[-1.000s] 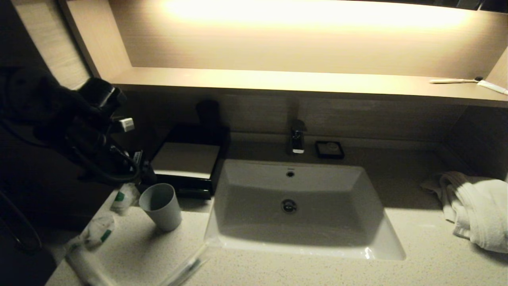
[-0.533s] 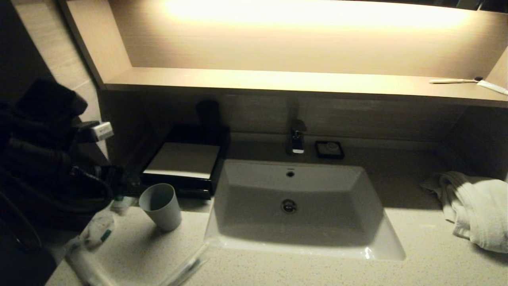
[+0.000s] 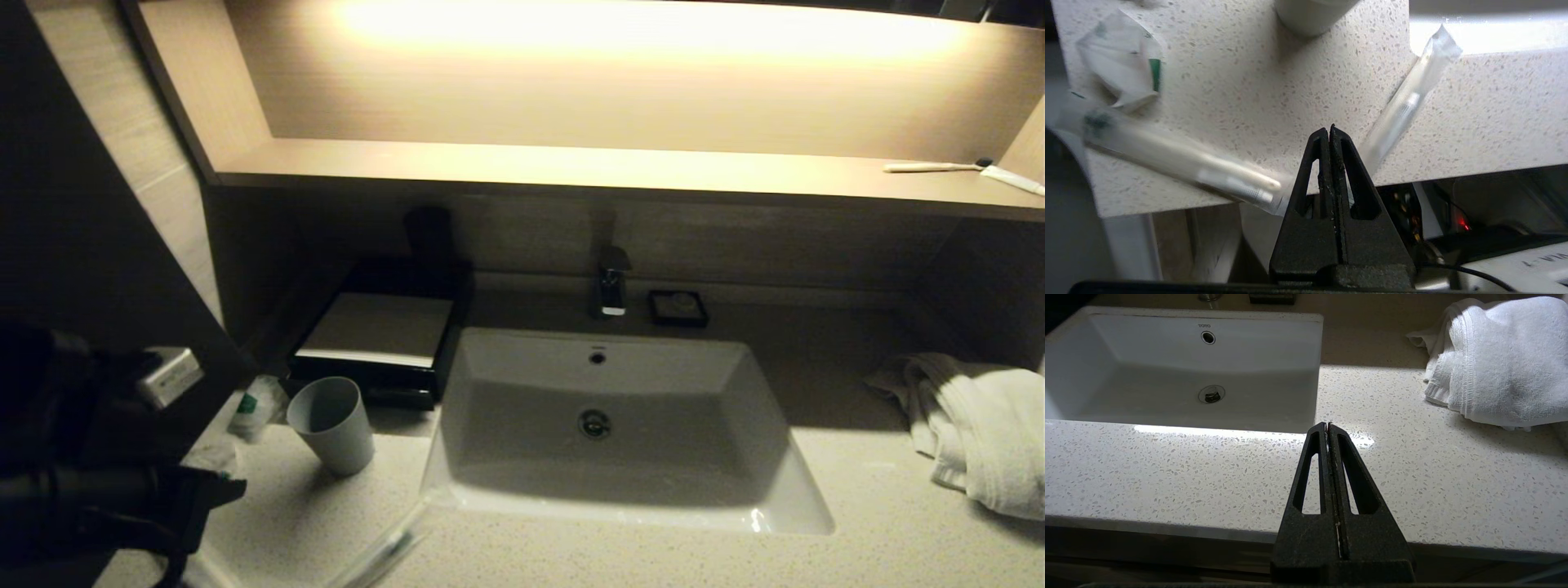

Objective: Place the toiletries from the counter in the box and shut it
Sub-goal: Pick up the cup

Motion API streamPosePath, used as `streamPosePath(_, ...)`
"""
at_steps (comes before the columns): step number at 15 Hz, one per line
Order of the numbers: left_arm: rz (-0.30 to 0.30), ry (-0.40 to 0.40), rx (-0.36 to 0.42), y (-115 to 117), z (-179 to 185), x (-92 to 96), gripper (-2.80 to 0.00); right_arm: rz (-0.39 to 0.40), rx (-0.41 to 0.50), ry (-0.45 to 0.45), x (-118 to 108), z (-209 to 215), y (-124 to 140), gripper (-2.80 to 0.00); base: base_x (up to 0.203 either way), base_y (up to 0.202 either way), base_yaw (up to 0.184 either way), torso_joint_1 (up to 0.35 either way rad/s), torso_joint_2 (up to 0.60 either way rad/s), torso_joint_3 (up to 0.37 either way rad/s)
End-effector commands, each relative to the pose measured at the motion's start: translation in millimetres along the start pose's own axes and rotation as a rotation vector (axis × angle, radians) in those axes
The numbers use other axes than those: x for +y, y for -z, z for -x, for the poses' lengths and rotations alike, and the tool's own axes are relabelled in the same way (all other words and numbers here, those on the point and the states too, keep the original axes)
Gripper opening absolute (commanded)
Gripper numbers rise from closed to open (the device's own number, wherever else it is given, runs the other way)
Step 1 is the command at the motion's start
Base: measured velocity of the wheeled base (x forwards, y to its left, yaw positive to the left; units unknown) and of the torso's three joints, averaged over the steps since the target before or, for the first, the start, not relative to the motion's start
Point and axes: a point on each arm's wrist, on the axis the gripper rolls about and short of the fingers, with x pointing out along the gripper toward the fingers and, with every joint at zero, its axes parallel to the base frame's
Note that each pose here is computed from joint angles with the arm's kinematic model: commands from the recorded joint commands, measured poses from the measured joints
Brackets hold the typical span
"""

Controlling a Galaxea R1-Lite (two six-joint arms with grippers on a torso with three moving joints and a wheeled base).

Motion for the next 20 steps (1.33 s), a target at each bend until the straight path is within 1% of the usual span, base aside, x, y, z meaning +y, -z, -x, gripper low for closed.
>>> streamPosePath(1,-0.006,0.004,-0.019,17,-3,0.0,-2.8,0.0,0.0,0.0,0,0,0,-2.8,0.0,0.0,0.0,0.0,0.0,0.0)
streamPosePath(3,-0.007,0.007,-0.014,24,-8,0.6,-2.8,0.0,0.0,0.0,0,0,0,-2.8,0.0,0.0,0.0,0.0,0.0,0.0)
streamPosePath(5,-0.003,0.033,0.009,29,-13,0.7,-2.8,0.0,0.0,0.0,0,0,0,-2.8,0.0,0.0,0.0,0.0,0.0,0.0)
streamPosePath(7,-0.01,0.056,0.016,31,-18,0.9,-2.8,0.0,0.0,0.0,0,0,0,-2.8,0.0,0.0,0.0,0.0,0.0,0.0)
streamPosePath(10,-0.017,0.058,0.031,35,-25,1.9,-2.8,0.0,0.0,0.0,0,0,0,-2.8,0.0,0.0,0.0,0.0,0.0,0.0)
streamPosePath(11,-0.026,0.058,0.036,36,-30,2.6,-2.8,0.0,0.0,0.0,0,0,0,-2.8,0.0,0.0,0.0,0.0,0.0,0.0)
streamPosePath(14,-0.071,0.058,0.012,43,-41,4.2,-2.8,0.0,-0.002,0.0,0,0,0,-2.8,0.0,0.0,0.0,0.0,0.0,0.0)
streamPosePath(16,-0.078,0.059,0.001,46,-49,5.3,-2.8,0.0,0.0,0.001,0,0,0,-2.8,0.0,0.0,0.0,0.0,0.0,0.0)
streamPosePath(20,-0.076,0.062,0.025,45,-60,7.0,-2.8,0.0,0.0,0.0,0,0,0,-2.8,0.0,0.0,0.0,0.0,0.0,0.0)
